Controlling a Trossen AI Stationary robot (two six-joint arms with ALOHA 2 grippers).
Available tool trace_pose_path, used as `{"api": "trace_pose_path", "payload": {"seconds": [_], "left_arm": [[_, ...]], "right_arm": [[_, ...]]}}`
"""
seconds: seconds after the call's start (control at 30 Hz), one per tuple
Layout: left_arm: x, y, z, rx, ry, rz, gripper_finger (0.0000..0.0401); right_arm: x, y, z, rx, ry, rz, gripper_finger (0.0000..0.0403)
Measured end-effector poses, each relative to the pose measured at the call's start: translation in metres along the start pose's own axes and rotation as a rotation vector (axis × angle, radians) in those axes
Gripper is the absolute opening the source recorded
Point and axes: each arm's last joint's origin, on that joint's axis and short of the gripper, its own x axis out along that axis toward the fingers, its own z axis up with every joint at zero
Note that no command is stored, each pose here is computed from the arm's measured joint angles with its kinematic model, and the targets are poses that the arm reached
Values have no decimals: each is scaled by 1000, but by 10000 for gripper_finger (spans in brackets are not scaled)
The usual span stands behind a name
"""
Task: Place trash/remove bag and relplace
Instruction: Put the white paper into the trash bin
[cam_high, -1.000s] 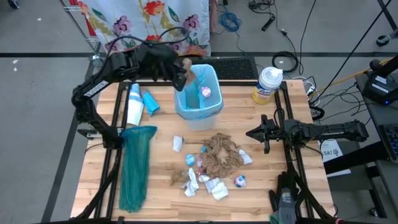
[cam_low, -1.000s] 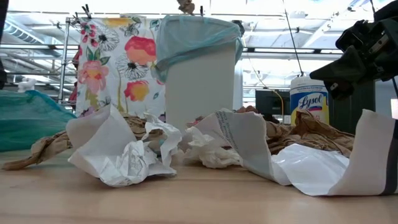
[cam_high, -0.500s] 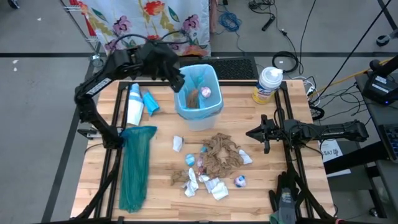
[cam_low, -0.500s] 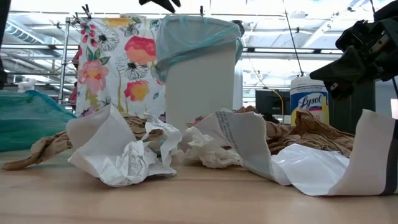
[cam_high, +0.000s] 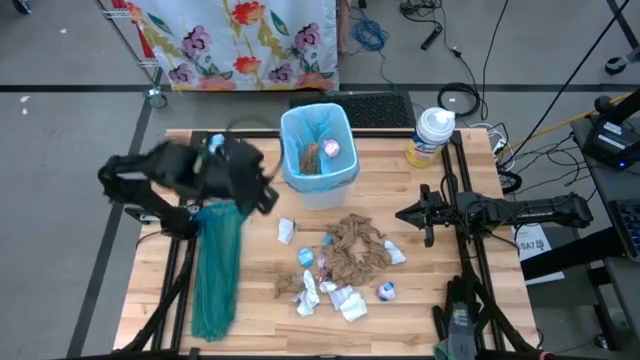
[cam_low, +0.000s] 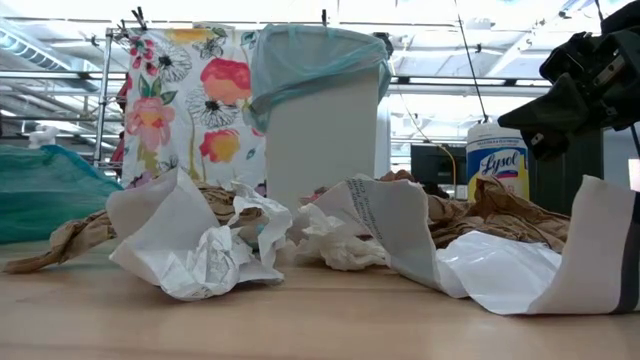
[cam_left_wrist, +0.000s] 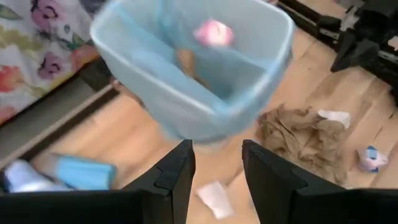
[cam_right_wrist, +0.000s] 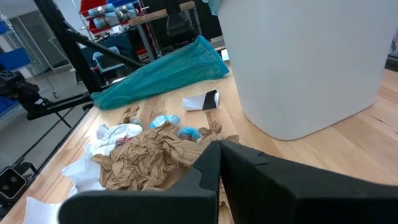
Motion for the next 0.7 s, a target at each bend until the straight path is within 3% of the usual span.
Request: {"api": "trace_pose_path", "payload": {"seconds": [0.23,0.43,0.7], "left_arm": [[36,-36,-76,-150,102,82,141],[84,-55,-130,-244,187,38,141],[147,-39,-171,-245,300,79,141]], "right_arm": [[0,0,0,0,0,0,0],[0,0,0,0,0,0,0],[0,0,0,0,1,0,0]]}}
